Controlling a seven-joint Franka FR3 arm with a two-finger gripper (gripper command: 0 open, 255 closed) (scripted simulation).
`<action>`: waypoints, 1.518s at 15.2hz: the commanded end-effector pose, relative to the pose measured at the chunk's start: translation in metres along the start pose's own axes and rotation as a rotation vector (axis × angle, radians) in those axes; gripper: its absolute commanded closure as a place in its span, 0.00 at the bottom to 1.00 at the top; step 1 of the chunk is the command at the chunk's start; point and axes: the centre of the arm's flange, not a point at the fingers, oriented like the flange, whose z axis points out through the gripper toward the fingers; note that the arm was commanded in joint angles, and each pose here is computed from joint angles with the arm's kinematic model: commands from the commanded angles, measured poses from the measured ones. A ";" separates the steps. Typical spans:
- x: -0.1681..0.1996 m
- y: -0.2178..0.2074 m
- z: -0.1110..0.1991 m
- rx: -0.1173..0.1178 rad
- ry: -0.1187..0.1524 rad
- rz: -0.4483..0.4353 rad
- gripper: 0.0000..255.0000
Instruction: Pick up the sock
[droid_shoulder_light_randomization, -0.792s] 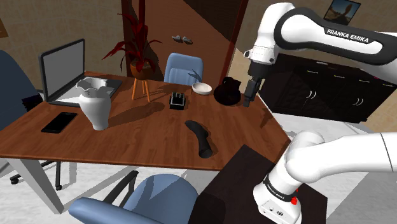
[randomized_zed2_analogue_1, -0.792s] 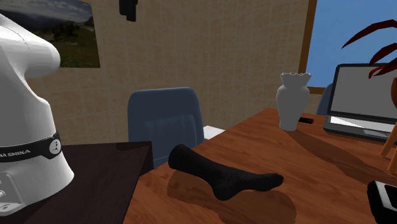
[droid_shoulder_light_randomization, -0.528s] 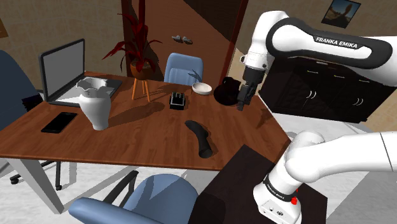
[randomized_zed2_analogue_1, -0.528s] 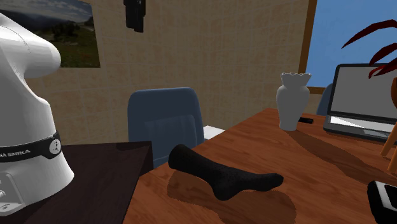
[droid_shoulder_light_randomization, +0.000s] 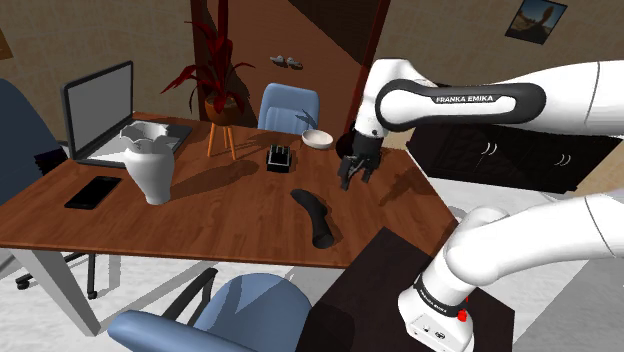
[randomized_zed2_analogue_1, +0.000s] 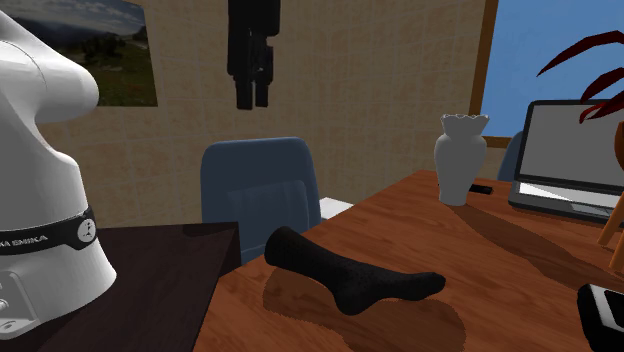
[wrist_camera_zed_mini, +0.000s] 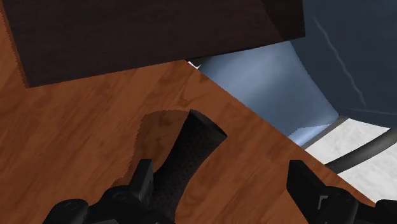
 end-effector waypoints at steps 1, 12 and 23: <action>0.014 -0.005 0.022 -0.010 0.014 0.071 0.00; 0.096 0.003 0.136 -0.070 0.073 0.445 0.00; 0.161 0.036 0.233 -0.118 0.120 0.743 0.00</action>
